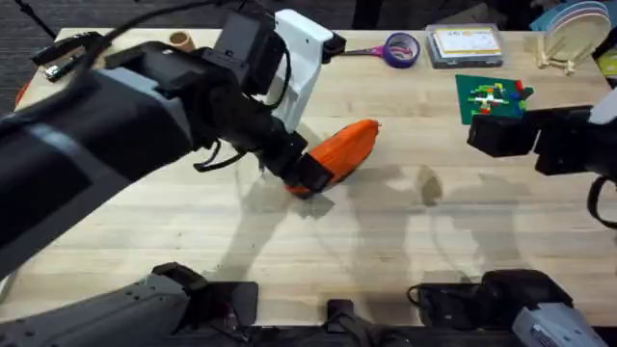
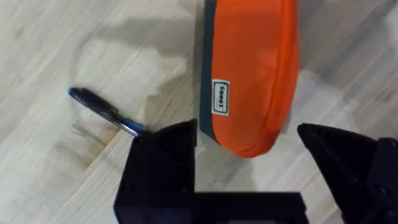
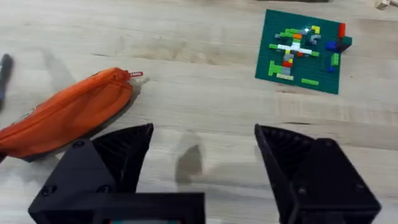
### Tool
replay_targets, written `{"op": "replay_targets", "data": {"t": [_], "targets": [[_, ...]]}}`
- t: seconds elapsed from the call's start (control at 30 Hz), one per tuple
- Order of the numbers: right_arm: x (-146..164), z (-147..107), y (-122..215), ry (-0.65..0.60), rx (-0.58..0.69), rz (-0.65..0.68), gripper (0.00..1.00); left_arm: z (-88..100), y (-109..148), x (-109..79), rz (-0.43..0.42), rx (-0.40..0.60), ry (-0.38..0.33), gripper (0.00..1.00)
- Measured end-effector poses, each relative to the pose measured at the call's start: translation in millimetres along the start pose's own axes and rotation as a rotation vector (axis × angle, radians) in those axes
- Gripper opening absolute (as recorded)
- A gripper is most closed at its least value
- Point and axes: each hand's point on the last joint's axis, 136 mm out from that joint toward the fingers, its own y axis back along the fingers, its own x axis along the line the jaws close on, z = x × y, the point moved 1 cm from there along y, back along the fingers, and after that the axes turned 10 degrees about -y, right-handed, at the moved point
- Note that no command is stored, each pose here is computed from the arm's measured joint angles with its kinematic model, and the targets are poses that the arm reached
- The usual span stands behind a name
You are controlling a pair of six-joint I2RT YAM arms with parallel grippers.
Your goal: Unzip the bag, pick up the pens from the table one at a time and place them inside, then zip the bag closed.
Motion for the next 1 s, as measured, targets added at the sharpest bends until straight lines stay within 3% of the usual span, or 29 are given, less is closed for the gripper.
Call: {"op": "replay_targets", "data": {"t": [0.47,0.53,0.63,0.67,0.7,0.77,1.0], "targets": [[0,0,0,0.000,0.000,0.000,0.998,-14.3,-32,5.1,-0.037,0.096,0.029,0.976],[0,0,0,0.000,0.000,0.000,0.998,-14.0,-33,5.3,-0.037,0.095,0.029,0.880],[0,0,0,0.000,0.000,0.000,0.998,-13.6,-33,4.9,-0.039,0.093,0.029,0.646],[0,0,0,0.000,0.000,0.000,0.998,-13.5,-33,4.6,-0.041,0.093,0.029,0.539],[0,0,0,0.000,0.000,0.000,0.998,-11.8,-33,1.8,-0.052,0.086,0.025,0.228],[0,0,0,0.000,0.000,0.000,0.998,-10.6,-33,2.3,-0.050,0.081,0.022,0.087],[0,0,0,0.000,0.001,0.000,0.998,-10.4,-33,3.3,-0.045,0.081,0.021,0.045]]}}
